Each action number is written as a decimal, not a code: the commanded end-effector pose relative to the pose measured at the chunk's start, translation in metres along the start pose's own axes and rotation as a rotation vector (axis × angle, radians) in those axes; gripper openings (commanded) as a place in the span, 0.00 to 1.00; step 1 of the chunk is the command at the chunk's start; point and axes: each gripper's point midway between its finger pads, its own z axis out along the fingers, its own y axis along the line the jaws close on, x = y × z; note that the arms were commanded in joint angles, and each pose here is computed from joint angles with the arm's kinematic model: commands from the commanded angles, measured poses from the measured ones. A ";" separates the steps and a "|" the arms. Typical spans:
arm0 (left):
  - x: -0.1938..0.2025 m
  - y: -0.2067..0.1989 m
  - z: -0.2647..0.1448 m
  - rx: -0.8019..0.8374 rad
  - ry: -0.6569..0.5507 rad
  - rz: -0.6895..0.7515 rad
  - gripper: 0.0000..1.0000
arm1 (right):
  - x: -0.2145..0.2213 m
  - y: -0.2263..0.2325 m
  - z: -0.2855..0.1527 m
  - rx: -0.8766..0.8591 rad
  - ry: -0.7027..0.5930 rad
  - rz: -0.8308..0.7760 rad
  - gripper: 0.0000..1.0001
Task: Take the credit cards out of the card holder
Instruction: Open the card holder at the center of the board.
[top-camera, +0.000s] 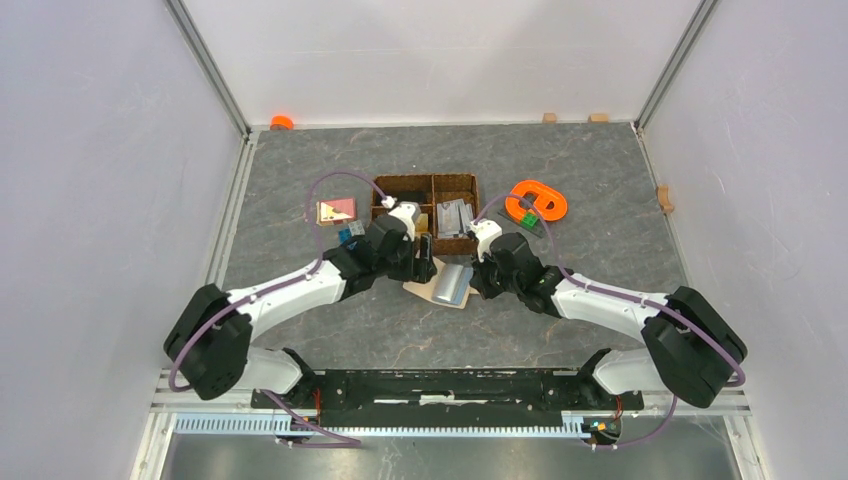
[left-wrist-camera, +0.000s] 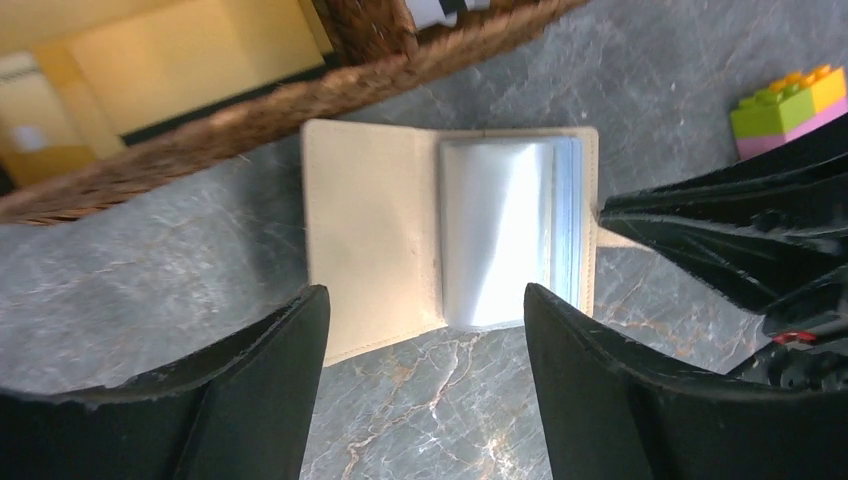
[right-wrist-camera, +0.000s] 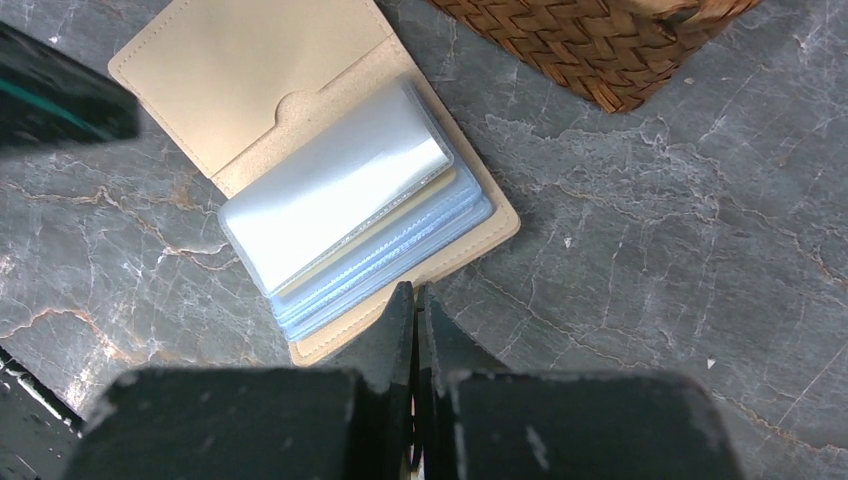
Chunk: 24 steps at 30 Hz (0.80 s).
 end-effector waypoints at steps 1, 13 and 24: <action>-0.032 0.006 -0.023 -0.058 -0.142 -0.033 0.79 | -0.018 0.003 0.000 -0.006 -0.045 -0.028 0.00; -0.039 0.011 -0.033 -0.062 -0.221 -0.038 0.81 | -0.010 0.007 0.012 -0.018 0.006 -0.063 0.00; -0.034 0.037 -0.007 -0.135 -0.169 -0.094 0.78 | -0.032 -0.014 0.037 0.120 -0.027 -0.042 0.00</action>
